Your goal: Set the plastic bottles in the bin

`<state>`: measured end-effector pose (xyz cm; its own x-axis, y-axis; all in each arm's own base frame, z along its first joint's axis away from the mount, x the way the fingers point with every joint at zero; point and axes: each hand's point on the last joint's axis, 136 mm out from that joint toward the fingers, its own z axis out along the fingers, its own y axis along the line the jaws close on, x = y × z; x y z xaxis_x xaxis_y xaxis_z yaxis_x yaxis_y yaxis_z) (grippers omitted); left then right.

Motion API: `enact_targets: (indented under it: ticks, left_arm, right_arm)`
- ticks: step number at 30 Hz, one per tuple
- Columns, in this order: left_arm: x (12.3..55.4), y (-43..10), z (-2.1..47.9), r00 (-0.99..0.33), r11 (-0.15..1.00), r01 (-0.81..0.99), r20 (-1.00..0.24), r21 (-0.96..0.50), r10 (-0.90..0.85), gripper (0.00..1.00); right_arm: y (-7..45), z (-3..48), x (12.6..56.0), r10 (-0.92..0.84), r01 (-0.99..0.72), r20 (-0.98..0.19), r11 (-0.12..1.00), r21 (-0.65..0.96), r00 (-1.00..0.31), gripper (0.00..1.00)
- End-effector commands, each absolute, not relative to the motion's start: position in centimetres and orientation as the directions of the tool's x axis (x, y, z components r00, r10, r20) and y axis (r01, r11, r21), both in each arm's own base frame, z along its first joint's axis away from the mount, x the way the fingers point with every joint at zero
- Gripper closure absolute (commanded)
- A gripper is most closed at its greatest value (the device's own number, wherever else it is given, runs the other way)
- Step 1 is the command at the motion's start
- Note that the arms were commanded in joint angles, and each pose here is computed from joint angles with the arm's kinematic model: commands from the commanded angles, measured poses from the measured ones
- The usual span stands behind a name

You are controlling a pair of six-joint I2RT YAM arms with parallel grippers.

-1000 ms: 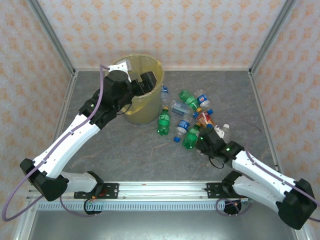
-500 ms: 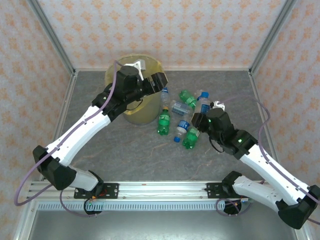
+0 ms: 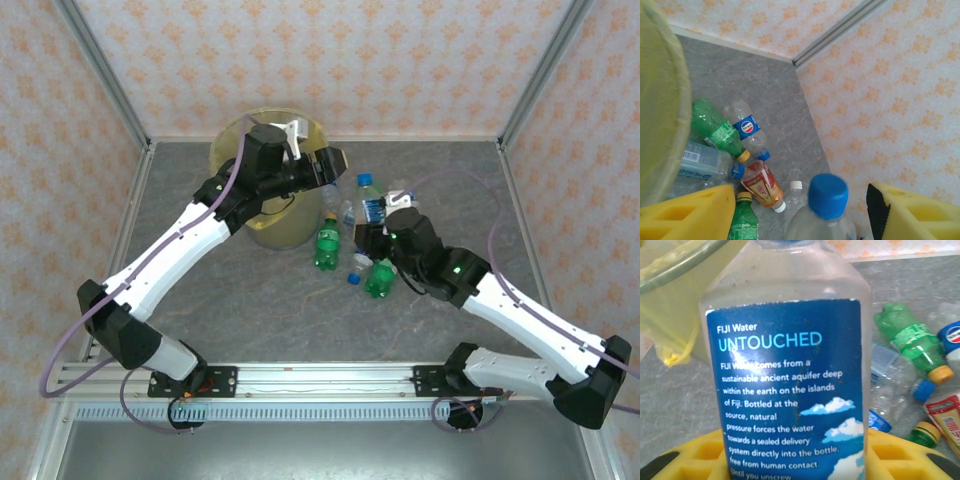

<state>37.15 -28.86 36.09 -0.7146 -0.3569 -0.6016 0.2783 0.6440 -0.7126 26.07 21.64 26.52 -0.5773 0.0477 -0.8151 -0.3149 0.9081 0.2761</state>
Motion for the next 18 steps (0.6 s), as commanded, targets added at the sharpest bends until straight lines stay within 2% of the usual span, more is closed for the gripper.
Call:
enact_targets:
  ticks: [1, 8, 13, 16, 18]
  left_arm:
    - [36.5, -30.4, 35.6, -0.746, 0.633, 0.323, -0.601, -0.703, -0.287, 0.31]
    - [36.3, -32.1, 34.1, -0.777, 0.641, 0.341, -0.59, -0.688, -0.22, 0.38]
    - [36.2, -32.9, 33.7, -0.788, 0.639, 0.35, -0.584, -0.685, -0.195, 0.46]
    - [36.2, -33.0, 33.8, -0.785, 0.635, 0.355, -0.588, -0.686, -0.196, 0.56]
    - [36.2, -33.1, 34.3, -0.781, 0.625, 0.365, -0.592, -0.69, -0.197, 0.67]
  right_arm:
    - [22.5, 28.9, 26.5, 0.045, -0.335, -0.861, 0.91, 0.244, -0.507, 0.55]
    - [23.5, 29.4, 26.4, 0.034, -0.357, -0.869, 0.903, 0.238, -0.494, 0.55]
    - [23.5, 29.4, 26.4, 0.026, -0.36, -0.869, 0.904, 0.231, -0.493, 0.55]
    - [23.5, 29.3, 26.4, 0.025, -0.359, -0.87, 0.905, 0.229, -0.493, 0.55]
    - [23.5, 29.0, 26.4, 0.023, -0.356, -0.868, 0.906, 0.228, -0.496, 0.55]
